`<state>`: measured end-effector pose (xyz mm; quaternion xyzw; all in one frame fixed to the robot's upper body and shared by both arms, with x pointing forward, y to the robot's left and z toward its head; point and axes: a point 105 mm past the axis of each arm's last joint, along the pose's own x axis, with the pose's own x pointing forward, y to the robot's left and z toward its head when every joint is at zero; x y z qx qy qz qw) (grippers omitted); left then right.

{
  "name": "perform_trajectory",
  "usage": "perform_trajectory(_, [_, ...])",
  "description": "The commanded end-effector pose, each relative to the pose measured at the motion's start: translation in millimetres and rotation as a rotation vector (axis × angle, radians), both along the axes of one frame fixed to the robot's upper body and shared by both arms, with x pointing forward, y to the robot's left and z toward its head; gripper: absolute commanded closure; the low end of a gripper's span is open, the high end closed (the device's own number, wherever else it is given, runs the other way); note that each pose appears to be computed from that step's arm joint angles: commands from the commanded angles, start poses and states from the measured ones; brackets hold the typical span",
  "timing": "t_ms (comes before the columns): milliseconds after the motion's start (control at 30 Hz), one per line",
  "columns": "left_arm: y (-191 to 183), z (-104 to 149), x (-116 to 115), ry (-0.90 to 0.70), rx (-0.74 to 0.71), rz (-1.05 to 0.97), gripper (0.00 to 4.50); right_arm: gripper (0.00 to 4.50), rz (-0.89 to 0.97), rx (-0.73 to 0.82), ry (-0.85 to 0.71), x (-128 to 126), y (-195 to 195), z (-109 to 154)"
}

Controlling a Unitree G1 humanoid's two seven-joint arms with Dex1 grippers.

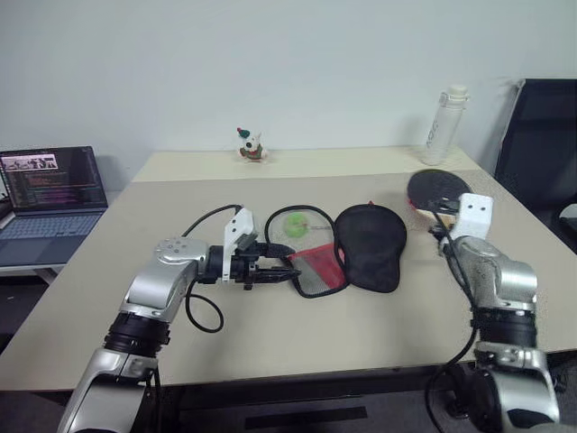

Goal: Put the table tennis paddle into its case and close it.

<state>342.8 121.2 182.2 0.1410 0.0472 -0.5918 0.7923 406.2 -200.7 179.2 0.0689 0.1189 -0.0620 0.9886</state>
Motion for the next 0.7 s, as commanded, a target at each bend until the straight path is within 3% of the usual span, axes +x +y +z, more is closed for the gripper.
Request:
perform_trajectory(33, [1.4, 15.6, -4.0, -0.05, -0.027, -0.004, 1.75, 3.38, 0.075, 0.04, -0.022, -11.2, 34.3, 9.4])
perform_trajectory(200, [1.6, 14.5, -5.4, -0.045, -0.029, 0.001, 1.75, 3.38, 0.114, 0.076, 0.024, -7.9, 62.0, -7.4])
perform_trajectory(700, [7.7, 12.4, -7.7, -0.045, -0.021, 0.029, 1.75, 3.38, 0.085, 0.06, 0.092, 6.8, 54.5, -37.1])
